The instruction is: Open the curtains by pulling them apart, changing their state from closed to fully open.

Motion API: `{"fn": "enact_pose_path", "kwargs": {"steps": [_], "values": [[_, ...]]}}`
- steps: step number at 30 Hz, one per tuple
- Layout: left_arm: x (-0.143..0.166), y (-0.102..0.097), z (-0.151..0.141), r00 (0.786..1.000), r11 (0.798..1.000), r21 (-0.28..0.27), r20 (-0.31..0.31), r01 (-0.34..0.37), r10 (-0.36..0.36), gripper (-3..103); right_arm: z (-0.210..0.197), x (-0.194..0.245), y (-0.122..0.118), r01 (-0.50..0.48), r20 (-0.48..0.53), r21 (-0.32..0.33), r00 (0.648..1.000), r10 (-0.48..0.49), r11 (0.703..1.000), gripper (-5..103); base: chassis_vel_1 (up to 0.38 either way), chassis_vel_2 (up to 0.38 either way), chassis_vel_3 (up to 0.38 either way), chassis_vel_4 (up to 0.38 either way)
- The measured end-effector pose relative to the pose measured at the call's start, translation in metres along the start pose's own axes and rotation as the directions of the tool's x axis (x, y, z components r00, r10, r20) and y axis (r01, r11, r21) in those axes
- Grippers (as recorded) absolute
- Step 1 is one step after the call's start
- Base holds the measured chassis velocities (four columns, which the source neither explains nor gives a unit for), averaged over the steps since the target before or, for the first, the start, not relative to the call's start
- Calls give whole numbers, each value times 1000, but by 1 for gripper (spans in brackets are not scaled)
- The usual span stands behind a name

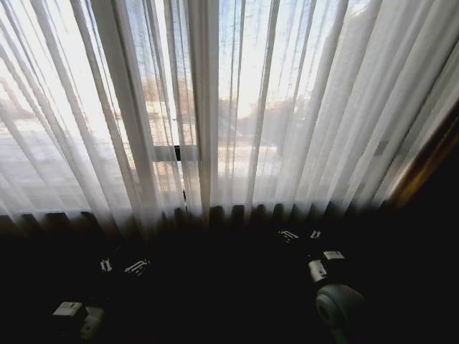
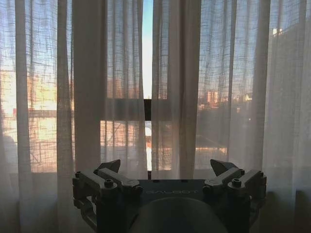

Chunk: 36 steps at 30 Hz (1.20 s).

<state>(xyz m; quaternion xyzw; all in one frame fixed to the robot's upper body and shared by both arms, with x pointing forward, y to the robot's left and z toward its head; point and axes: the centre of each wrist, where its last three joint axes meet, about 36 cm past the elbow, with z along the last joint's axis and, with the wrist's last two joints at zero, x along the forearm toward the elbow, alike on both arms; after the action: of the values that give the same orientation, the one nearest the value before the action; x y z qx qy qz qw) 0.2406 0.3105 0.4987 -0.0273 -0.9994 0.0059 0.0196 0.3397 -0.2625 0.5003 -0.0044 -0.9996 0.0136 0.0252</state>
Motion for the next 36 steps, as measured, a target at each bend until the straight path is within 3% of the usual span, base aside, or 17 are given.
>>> {"fn": "enact_pose_path", "kwargs": {"steps": [25, 36], "values": [[5, -4, 2, 1000, 1000, -15, 25, -4, 4, 100, 5, 6, 4, 43, -18, 35, 999, -42, 998, 100, -2, 6, 1, -6], [9, -5, 5, 999, 1000, -19, 35, -3, 4, 100, 6, 8, 4, 43, -11, 37, 999, -42, 998, 100, -20, 242, 7, -254]]}}
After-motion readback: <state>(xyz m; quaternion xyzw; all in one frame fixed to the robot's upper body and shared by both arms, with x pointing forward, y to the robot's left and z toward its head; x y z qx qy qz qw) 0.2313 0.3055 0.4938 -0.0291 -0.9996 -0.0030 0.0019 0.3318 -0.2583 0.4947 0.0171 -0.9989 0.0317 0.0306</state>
